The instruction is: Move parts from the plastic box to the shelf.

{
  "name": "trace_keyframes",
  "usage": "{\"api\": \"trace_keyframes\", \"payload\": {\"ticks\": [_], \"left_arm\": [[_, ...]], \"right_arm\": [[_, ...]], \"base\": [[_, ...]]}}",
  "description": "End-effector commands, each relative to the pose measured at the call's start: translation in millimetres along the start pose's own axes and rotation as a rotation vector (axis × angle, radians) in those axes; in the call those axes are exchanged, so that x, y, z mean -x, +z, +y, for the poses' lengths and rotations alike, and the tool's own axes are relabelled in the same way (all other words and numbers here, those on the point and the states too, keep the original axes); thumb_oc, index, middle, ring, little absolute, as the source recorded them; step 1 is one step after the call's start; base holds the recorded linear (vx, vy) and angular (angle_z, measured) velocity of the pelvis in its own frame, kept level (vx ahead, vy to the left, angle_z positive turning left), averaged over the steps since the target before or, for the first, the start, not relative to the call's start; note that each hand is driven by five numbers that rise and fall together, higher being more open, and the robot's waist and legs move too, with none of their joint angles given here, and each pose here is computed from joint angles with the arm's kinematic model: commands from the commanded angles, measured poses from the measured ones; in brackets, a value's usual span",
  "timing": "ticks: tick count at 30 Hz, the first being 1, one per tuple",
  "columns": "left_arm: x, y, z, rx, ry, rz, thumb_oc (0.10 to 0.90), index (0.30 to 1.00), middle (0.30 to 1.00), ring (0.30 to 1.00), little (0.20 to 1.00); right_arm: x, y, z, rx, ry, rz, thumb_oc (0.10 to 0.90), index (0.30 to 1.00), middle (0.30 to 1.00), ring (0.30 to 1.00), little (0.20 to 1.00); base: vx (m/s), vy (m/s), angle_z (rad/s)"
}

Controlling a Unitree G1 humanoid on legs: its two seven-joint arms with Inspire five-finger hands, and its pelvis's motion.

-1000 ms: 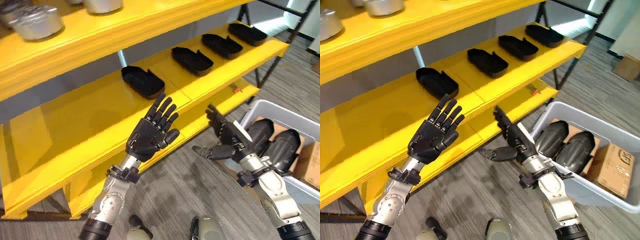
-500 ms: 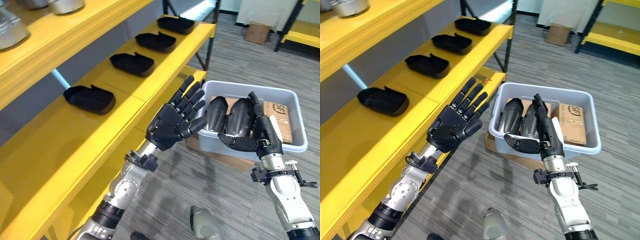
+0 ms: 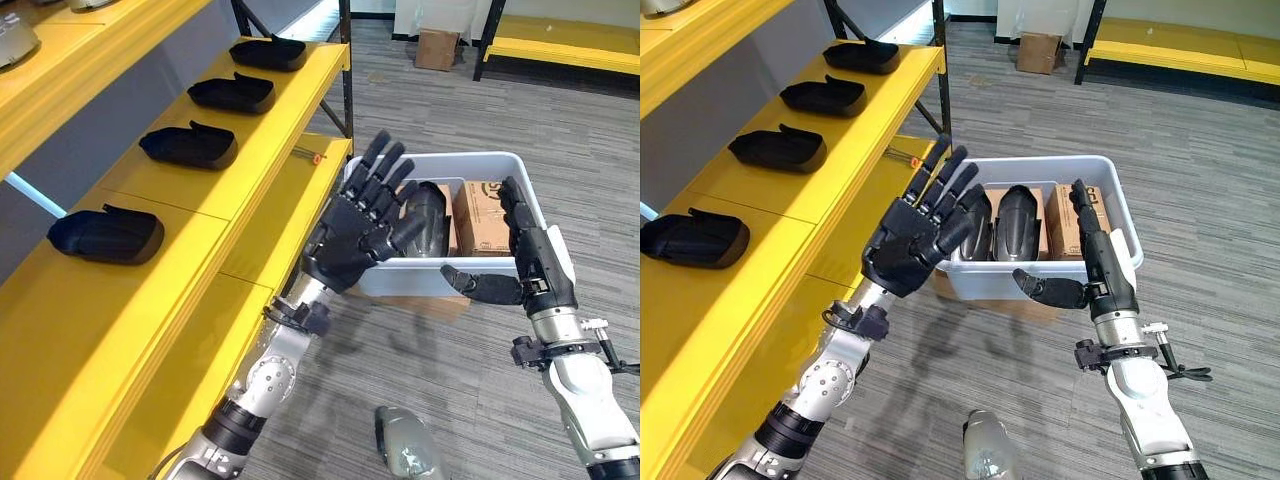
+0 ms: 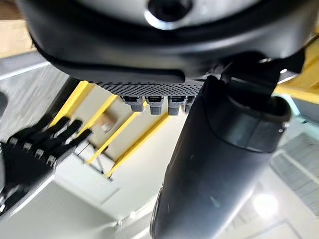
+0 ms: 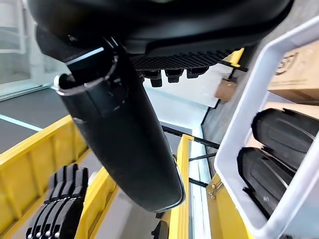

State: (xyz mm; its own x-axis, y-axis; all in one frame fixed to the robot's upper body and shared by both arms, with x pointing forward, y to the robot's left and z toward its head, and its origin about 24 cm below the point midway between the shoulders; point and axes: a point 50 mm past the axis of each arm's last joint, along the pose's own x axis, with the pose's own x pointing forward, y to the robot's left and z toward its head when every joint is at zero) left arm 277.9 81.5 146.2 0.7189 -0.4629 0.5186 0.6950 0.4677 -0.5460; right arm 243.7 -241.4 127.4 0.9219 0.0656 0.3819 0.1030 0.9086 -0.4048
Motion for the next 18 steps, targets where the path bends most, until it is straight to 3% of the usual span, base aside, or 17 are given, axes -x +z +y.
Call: {"api": "trace_keyframes", "payload": {"ticks": [1, 7, 14, 18], "left_arm": [[-12.1, 45.9, -30.8, -0.074, -0.171, -0.247, 0.9, 1.0, 1.0, 1.0, 1.0], [7.6, 52.5, -11.9, -0.086, -0.089, -0.278, 0.9, 1.0, 1.0, 1.0, 1.0], [19.1, 53.8, -9.5, -0.031, -0.12, -0.242, 0.9, 1.0, 1.0, 1.0, 1.0], [25.1, 58.5, -6.4, -0.018, -0.111, -0.247, 0.9, 1.0, 1.0, 1.0, 1.0]], "right_arm": [[-22.5, 64.7, -6.6, 0.007, -0.03, -0.391, 0.9, 1.0, 1.0, 1.0, 1.0], [-24.4, 58.5, 8.2, 0.029, 0.045, -0.377, 0.9, 1.0, 1.0, 1.0, 1.0], [-10.5, 51.0, 4.3, 0.081, -0.009, -0.319, 0.9, 1.0, 1.0, 1.0, 1.0], [-6.6, 48.1, 8.6, 0.043, 0.015, -0.288, 0.9, 1.0, 1.0, 1.0, 1.0]], "base": [[0.07, -0.05, -0.5], [0.13, -0.041, -0.87], [0.2, 0.168, 0.5], [0.17, 0.221, -0.28]]}}
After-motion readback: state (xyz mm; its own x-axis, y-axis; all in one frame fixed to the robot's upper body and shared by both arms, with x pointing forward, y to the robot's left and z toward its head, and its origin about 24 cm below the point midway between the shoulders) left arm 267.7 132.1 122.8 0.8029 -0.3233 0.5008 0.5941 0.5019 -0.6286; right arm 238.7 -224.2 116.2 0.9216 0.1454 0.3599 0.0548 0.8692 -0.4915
